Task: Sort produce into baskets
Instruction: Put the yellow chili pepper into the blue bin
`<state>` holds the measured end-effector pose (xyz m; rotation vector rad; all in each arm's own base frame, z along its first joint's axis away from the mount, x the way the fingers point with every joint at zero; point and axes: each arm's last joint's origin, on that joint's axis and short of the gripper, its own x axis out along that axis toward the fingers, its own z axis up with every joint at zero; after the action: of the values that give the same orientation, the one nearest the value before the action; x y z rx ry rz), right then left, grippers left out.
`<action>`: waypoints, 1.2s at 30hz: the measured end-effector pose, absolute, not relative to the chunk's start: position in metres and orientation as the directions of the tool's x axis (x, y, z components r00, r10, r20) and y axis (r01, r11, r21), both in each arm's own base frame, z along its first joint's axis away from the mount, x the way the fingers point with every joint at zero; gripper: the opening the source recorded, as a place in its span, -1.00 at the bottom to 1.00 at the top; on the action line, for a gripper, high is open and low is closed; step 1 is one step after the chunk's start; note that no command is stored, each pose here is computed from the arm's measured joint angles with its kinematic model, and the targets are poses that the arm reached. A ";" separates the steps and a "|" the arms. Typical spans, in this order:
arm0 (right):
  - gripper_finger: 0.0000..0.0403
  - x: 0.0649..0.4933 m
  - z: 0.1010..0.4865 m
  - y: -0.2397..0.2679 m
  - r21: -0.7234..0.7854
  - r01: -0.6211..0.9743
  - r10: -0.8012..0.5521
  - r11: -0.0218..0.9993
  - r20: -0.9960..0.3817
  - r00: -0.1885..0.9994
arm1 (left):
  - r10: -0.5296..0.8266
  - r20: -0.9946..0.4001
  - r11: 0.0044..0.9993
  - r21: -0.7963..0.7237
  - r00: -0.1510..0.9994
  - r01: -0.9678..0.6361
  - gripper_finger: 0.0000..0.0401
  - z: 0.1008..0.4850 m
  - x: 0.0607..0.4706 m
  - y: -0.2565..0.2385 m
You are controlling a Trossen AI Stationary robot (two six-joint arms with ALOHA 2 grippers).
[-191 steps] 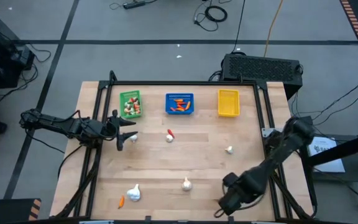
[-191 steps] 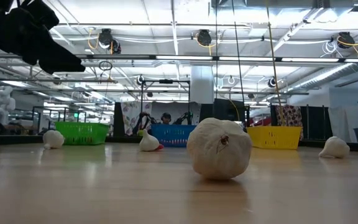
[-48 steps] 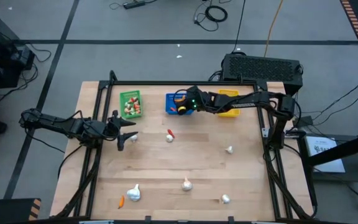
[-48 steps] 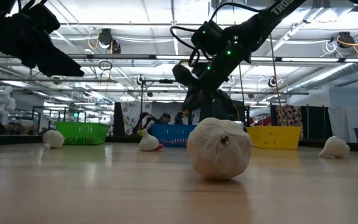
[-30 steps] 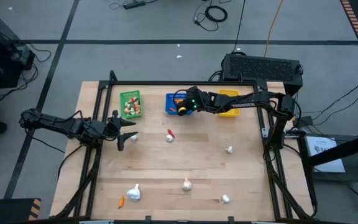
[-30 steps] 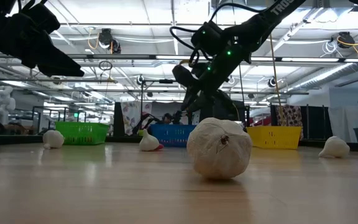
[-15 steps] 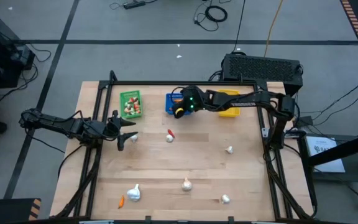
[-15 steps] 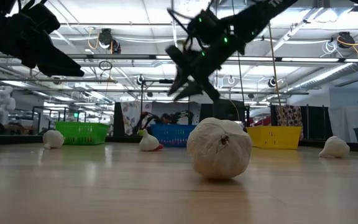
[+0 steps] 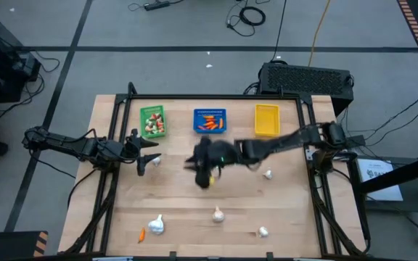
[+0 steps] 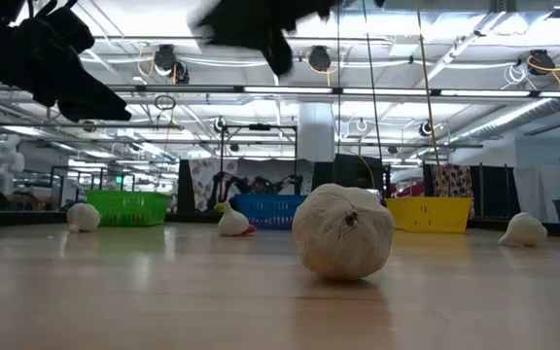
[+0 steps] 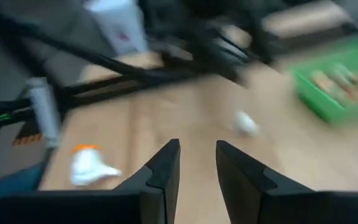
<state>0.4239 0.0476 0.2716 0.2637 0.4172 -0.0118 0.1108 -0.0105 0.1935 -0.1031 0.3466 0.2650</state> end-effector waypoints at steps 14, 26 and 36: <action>-0.52 0.510 0.221 0.179 -0.108 -0.273 0.243 0.956 -0.232 0.942 | 0.239 -0.372 0.958 -0.063 0.897 -0.281 0.08 0.191 0.113 -0.011; -0.40 0.565 0.196 0.179 -0.012 -0.445 0.432 0.896 -0.216 0.876 | 0.240 -0.403 0.953 -0.077 0.883 -0.294 0.08 0.187 0.115 -0.011; -0.28 0.544 0.245 0.170 -0.007 -0.443 0.412 0.896 -0.354 0.840 | -0.135 -0.389 0.939 -0.345 0.911 -0.008 0.08 0.219 0.117 -0.029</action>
<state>0.5435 0.1700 0.2454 -0.0900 0.3534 0.4530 0.1171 -0.0291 0.2186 -0.3486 0.4211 -0.0665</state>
